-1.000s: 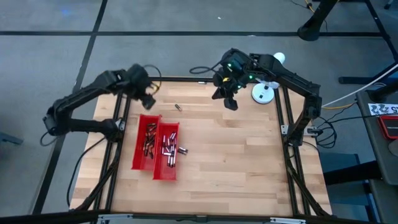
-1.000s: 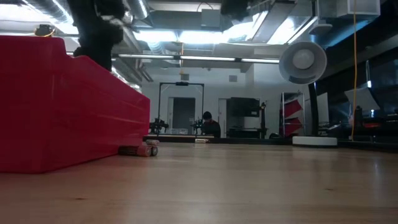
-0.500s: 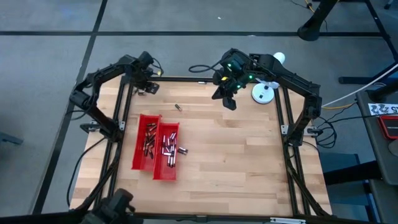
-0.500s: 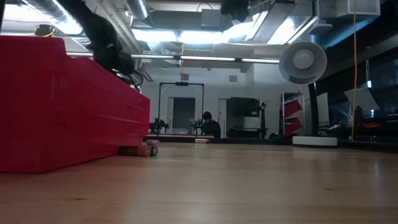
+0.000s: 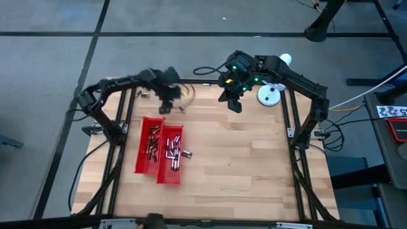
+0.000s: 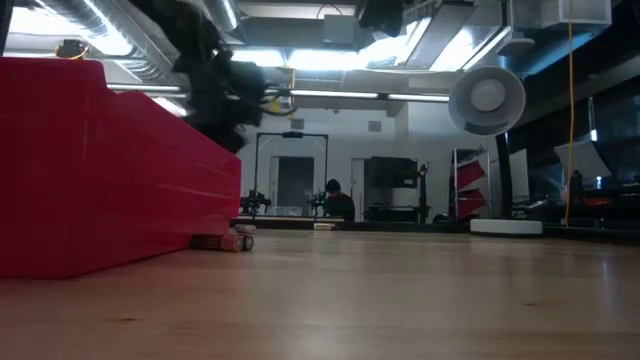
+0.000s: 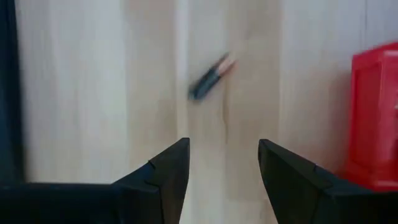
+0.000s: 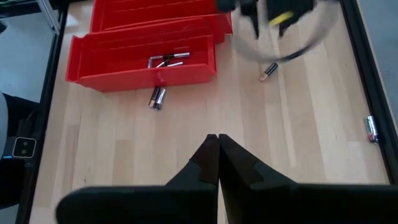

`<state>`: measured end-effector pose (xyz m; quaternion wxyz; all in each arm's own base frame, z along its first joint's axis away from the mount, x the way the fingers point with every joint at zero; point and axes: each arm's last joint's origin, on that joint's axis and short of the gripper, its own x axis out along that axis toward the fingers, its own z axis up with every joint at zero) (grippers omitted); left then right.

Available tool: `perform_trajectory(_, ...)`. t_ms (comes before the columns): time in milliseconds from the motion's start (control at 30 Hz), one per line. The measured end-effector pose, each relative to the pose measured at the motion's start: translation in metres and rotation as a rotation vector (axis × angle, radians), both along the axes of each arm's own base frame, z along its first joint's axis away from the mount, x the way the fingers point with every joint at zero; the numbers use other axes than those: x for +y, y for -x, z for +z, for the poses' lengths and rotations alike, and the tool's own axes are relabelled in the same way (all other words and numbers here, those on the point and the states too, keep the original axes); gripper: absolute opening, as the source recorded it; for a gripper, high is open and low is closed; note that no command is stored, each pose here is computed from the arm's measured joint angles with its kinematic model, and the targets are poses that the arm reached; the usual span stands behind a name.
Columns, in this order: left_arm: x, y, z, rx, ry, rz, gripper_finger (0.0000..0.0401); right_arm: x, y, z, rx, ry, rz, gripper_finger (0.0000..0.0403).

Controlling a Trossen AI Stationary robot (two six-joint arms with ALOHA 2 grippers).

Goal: Sort batteries
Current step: Put the black battery into the left red bin

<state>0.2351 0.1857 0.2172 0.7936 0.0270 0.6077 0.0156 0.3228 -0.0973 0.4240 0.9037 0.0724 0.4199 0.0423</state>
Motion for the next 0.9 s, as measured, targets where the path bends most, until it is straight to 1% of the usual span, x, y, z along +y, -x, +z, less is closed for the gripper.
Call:
perform_trajectory(67, -0.014, -0.019, -0.001, 0.024, -0.138, -0.154, 0.0180, 0.000, 0.000, 0.000, 0.000, -0.001, -0.001, 0.0005)
perform_trajectory(100, -0.019, -0.027, -0.002, 0.035, -0.200, -0.209, 0.0180, 0.000, 0.000, 0.000, 0.001, -0.003, -0.003, 0.0005)
perform_trajectory(133, -0.022, -0.034, -0.004, 0.041, -0.247, -0.244, 0.0180, 0.000, 0.000, 0.000, 0.001, -0.005, -0.004, 0.0005)
perform_trajectory(167, -0.024, -0.039, -0.007, 0.040, -0.272, -0.260, 0.0180, 0.000, 0.000, 0.000, 0.002, -0.008, -0.008, 0.0005)
perform_trajectory(233, -0.026, -0.046, -0.016, 0.047, -0.268, -0.291, 0.0180, 0.000, 0.000, 0.000, 0.004, -0.016, -0.017, 0.0005)
perform_trajectory(333, -0.024, -0.050, -0.036, 0.110, -0.220, -0.321, 0.0180, 0.000, 0.000, 0.000, 0.006, -0.018, -0.018, 0.0005)
perform_trajectory(433, -0.021, -0.054, -0.053, 0.147, -0.193, -0.329, 0.0180, 0.003, -0.001, 0.000, 0.007, -0.018, -0.011, 0.0005)
perform_trajectory(567, -0.020, -0.058, -0.069, 0.175, -0.171, -0.335, 0.0180, 0.003, 0.000, 0.000, 0.007, -0.023, -0.007, 0.0005)
perform_trajectory(900, -0.015, -0.057, -0.073, 0.163, -0.144, -0.317, 0.0175, 0.004, 0.001, -0.002, 0.030, -0.042, -0.015, 0.0005)
